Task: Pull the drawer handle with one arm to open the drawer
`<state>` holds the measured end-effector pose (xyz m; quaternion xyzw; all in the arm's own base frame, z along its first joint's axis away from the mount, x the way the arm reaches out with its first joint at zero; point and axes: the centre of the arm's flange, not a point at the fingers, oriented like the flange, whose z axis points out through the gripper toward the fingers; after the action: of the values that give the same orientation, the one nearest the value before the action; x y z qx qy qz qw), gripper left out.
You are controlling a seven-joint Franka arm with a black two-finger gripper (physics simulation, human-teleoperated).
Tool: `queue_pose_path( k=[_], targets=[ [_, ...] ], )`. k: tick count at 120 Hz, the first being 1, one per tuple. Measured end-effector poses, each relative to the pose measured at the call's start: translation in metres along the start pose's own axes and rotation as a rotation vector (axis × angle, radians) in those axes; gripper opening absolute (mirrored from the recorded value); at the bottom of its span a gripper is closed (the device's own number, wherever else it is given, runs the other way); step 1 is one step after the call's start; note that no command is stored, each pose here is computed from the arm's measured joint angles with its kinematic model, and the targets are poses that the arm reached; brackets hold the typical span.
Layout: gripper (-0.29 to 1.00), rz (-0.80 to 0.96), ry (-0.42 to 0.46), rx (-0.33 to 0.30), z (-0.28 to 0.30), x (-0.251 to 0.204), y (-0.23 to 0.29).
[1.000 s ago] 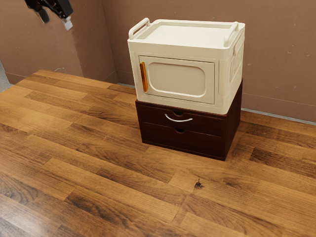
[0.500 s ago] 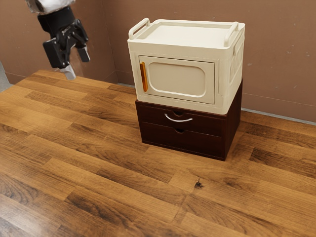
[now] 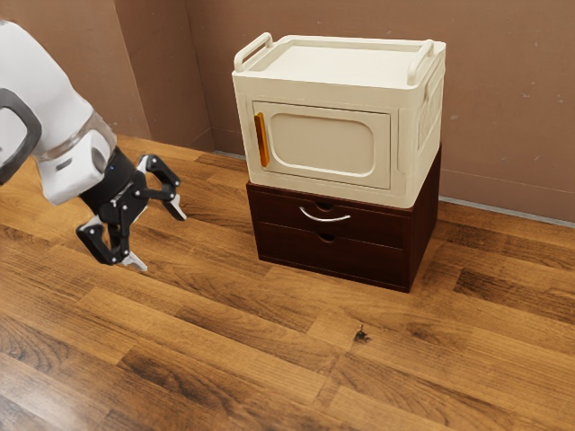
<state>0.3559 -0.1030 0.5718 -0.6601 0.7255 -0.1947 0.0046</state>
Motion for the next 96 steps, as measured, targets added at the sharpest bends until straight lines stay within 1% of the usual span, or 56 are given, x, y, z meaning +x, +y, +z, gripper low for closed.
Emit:
queue_pose_path(
  k=[6,16,30,55,75,96],
  targets=[
    [0.7,0.013,0.008,0.029,0.018,0.005,-0.006],
    [0.7,0.019,0.013,0.059,0.046,0.012,-0.019],
    [0.7,0.054,0.009,0.119,0.057,0.036,-0.024],
    [0.61,0.019,0.004,0.136,0.099,0.032,-0.044],
    [0.53,0.02,-0.009,0.185,0.121,0.029,-0.063],
    [0.48,0.028,-0.023,0.234,0.134,0.023,-0.081]
  ],
)
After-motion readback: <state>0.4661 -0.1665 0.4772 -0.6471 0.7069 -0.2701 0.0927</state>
